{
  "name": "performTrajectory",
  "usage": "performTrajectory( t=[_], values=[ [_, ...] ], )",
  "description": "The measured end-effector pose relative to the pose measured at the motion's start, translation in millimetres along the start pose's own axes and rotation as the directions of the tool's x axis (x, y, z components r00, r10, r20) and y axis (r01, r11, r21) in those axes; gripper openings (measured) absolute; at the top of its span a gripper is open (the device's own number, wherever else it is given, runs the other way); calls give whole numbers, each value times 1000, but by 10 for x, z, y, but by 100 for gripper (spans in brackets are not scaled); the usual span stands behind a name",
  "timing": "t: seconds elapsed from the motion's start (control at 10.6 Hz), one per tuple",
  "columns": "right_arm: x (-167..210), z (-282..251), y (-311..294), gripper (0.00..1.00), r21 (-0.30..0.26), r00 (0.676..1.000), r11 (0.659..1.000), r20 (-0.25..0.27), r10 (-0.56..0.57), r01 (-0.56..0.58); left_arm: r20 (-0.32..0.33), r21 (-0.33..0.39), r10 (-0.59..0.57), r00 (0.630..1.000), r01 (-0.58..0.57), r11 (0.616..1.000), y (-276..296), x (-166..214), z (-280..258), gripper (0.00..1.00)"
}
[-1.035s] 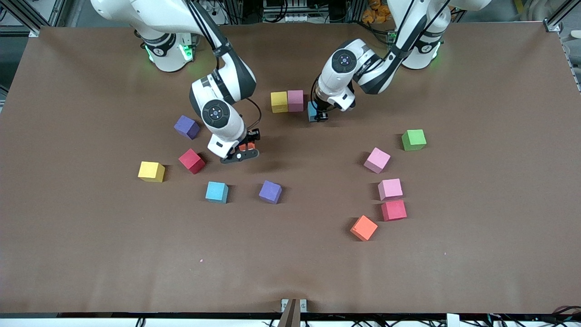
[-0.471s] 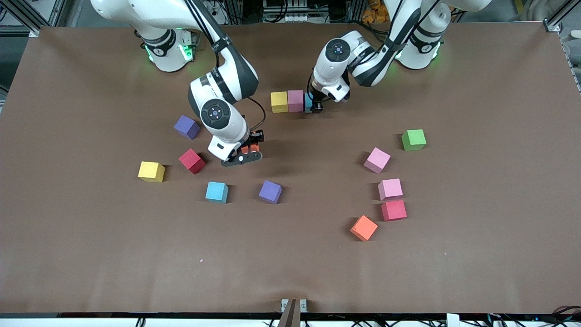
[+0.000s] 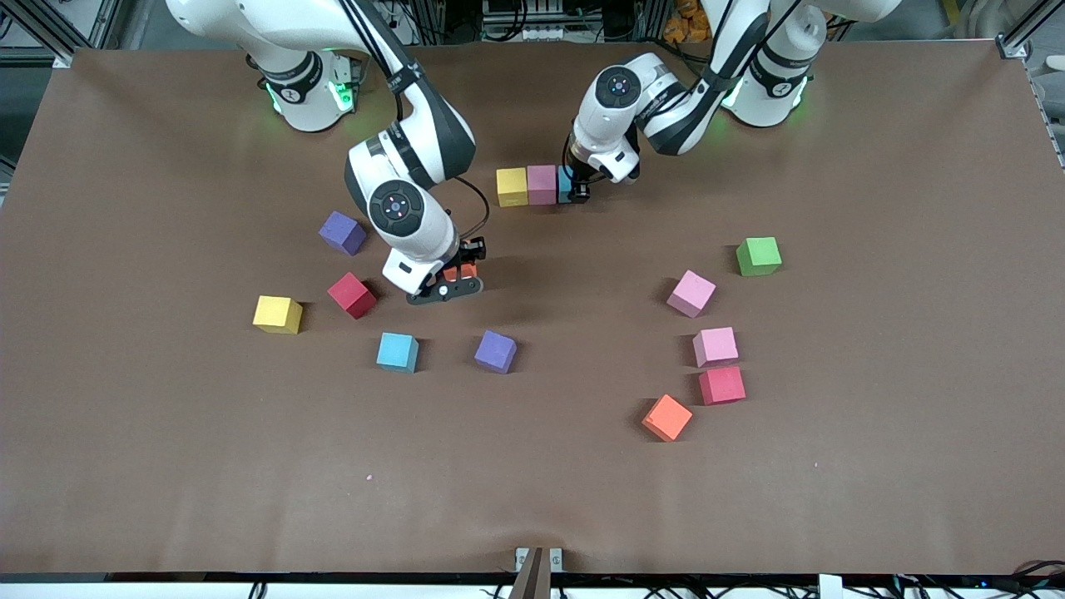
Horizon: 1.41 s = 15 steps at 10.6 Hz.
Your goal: Form number 2 with 11 blocks
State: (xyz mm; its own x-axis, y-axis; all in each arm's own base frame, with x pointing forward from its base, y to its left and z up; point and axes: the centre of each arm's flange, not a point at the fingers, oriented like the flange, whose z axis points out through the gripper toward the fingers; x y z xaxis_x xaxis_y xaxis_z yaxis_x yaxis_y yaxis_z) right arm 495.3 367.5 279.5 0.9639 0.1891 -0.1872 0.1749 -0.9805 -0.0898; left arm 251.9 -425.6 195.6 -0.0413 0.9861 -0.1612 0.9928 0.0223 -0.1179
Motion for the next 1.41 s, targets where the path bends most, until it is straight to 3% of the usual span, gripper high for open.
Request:
performTrajectory(
  t=[0.38, 0.56, 0.85, 1.41],
  values=[
    [0, 0, 0, 59, 0, 1000, 1000, 0, 1, -1, 0, 6, 3, 1000, -3, 1000, -29, 1, 53, 59],
    [-1, 1, -2, 59, 0, 1000, 1000, 0, 2, -2, 2, 8, 5, 1000, -5, 1000, -42, -2, 78, 66],
    [-6, 3, -12, 59, 1, 1000, 1000, 1, 0, 0, 4, 6, 5, 1000, -5, 1000, -41, -7, 76, 100],
    [-57, 9, -142, 59, 2, 999, 999, 2, 47, -47, 20, -22, 12, 1000, -12, 1000, -6, -74, -95, 100]
  ],
)
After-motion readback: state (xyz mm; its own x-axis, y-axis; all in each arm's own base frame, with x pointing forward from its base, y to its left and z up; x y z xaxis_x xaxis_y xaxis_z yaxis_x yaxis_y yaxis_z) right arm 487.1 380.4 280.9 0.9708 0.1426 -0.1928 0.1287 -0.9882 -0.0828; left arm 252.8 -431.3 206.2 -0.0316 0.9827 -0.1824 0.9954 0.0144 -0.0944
